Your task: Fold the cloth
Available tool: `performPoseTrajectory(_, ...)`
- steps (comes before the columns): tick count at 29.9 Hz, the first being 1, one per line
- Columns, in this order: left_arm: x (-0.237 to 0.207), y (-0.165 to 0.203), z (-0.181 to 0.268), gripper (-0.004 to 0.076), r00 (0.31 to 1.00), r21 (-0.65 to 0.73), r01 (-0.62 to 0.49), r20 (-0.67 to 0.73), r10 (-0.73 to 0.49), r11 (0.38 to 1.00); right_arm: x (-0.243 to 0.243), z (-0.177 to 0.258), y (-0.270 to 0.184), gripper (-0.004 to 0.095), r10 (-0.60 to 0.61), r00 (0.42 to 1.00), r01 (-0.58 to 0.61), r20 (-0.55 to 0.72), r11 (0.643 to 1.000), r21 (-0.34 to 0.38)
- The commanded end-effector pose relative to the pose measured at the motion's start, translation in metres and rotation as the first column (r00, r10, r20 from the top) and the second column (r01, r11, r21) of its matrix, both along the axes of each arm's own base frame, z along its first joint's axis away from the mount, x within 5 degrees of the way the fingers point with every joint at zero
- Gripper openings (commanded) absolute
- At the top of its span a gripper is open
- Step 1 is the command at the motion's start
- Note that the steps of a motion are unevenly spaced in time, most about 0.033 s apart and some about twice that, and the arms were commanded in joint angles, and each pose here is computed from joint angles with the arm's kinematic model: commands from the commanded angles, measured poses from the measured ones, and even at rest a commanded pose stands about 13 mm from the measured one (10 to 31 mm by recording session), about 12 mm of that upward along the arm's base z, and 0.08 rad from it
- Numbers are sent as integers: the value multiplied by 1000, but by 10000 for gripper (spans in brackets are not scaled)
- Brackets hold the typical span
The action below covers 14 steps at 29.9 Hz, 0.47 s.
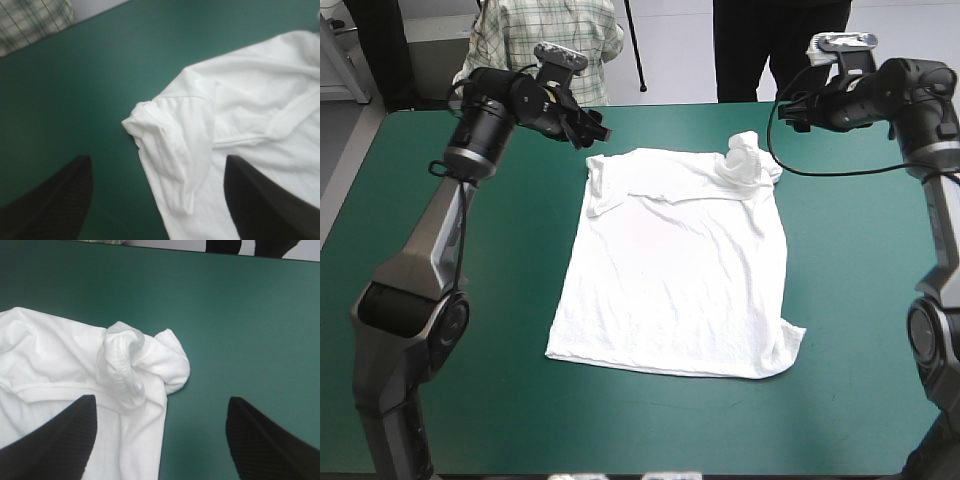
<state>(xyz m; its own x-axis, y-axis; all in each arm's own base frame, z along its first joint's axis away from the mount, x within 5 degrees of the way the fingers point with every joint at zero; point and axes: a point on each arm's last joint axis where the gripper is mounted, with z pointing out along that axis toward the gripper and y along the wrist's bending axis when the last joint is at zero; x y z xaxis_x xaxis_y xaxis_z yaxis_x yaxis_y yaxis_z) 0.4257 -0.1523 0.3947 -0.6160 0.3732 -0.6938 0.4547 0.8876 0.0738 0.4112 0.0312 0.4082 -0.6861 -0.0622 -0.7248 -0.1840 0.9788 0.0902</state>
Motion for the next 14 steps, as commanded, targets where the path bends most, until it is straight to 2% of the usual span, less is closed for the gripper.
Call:
performPoseTrajectory(1,-58,18,75,564,991,-71,4,135,6,997,-48,43,-9,661,5,993,-4,115,1000,-13)
performPoseTrajectory(7,-118,38,80,564,999,-63,-27,24,28,998,-105,24,-12,661,1,999,1,49,999,-39)
performPoseTrajectory(10,-149,49,76,564,999,-56,-32,-6,32,998,-138,19,-12,658,-2,998,5,70,999,-48)
performPoseTrajectory(14,-184,55,51,564,997,5,-8,-75,9,1000,-171,11,-4,653,44,996,-34,77,992,-118)
